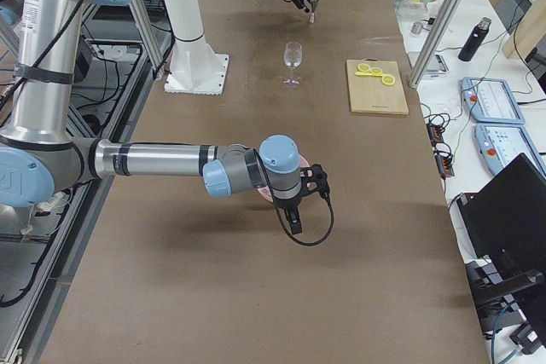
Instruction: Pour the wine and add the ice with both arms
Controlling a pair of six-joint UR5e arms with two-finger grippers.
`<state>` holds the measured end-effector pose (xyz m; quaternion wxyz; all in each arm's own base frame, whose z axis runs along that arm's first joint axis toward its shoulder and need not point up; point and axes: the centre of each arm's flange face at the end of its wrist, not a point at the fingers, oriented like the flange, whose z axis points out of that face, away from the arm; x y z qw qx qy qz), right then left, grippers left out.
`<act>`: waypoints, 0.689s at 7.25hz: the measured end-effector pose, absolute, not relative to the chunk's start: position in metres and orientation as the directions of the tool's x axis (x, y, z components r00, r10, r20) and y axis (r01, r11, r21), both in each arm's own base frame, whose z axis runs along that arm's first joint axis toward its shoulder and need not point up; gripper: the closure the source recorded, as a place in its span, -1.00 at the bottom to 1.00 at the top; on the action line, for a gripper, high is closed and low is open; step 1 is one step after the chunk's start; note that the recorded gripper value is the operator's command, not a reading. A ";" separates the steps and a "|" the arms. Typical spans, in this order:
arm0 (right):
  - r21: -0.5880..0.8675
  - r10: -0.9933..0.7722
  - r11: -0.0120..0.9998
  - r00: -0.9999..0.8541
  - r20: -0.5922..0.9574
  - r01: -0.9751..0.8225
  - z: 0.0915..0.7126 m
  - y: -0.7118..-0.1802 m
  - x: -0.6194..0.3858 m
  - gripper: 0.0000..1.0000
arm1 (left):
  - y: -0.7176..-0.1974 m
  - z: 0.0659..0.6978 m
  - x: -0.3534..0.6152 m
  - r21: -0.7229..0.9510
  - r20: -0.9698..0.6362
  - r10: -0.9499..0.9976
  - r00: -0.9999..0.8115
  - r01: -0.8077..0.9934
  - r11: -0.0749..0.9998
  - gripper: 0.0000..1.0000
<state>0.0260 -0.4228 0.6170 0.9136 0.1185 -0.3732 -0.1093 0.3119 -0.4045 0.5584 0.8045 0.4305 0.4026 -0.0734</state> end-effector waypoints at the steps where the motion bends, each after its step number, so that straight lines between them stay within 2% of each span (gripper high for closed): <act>1: 0.298 -0.288 0.948 0.698 0.656 0.111 0.617 -0.423 0.026 -1.00 | -0.407 0.558 0.317 0.627 -0.718 0.216 0.662 0.481 0.613 -0.97; 5: 0.300 -0.290 0.947 0.697 0.656 0.112 0.617 -0.425 0.026 -1.00 | -0.412 0.585 0.318 0.607 -0.757 0.201 0.622 0.556 0.568 -0.97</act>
